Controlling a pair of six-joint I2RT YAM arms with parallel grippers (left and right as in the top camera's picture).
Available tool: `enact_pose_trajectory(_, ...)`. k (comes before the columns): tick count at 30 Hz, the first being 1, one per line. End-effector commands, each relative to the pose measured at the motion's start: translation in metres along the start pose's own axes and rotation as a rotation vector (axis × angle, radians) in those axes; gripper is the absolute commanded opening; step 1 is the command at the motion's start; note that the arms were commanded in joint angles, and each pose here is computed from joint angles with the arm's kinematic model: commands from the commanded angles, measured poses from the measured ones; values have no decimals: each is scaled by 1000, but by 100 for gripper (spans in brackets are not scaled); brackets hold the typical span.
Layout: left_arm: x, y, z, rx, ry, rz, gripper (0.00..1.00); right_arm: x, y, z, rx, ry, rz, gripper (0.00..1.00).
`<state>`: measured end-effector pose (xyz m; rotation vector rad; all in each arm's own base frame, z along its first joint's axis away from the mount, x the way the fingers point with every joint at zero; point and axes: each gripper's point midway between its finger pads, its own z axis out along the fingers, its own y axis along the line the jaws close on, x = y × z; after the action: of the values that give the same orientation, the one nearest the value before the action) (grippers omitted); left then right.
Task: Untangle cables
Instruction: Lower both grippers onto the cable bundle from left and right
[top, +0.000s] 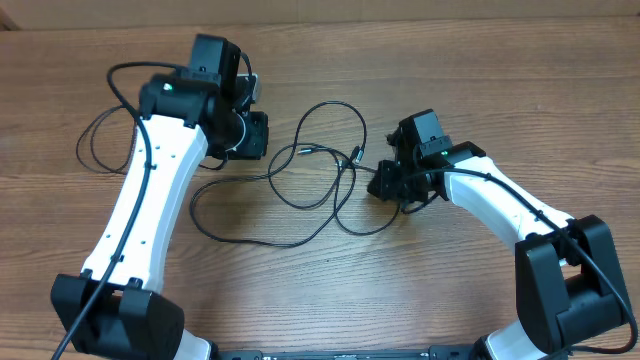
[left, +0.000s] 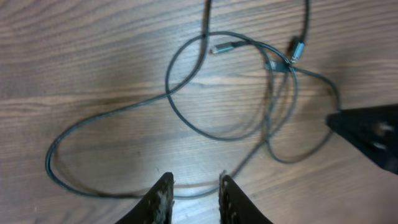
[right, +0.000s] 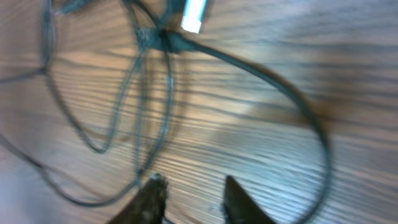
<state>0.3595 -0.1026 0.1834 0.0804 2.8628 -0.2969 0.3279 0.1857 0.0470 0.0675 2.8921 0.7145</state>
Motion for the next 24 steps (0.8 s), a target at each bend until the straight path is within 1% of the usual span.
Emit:
enact_pose_trajectory(1,13,13,35,-42,67,69,26,-4,27,-4,-99,0,51,40)
enact_pose_trajectory(8,29,24,91,-37,133,224,28,-6,16,11,-52,1,129,42)
enact_pose_trajectory(13,26,29,126,-38,138,226,30,1,15,24,-39,31,124,42)
enact_pose_trajectory(18,23,33,158,-41,152,224,34,-2,15,28,-29,14,116,42)
enact_pose_trajectory(24,41,42,191,-45,243,211,35,-6,10,28,-5,-9,117,42)
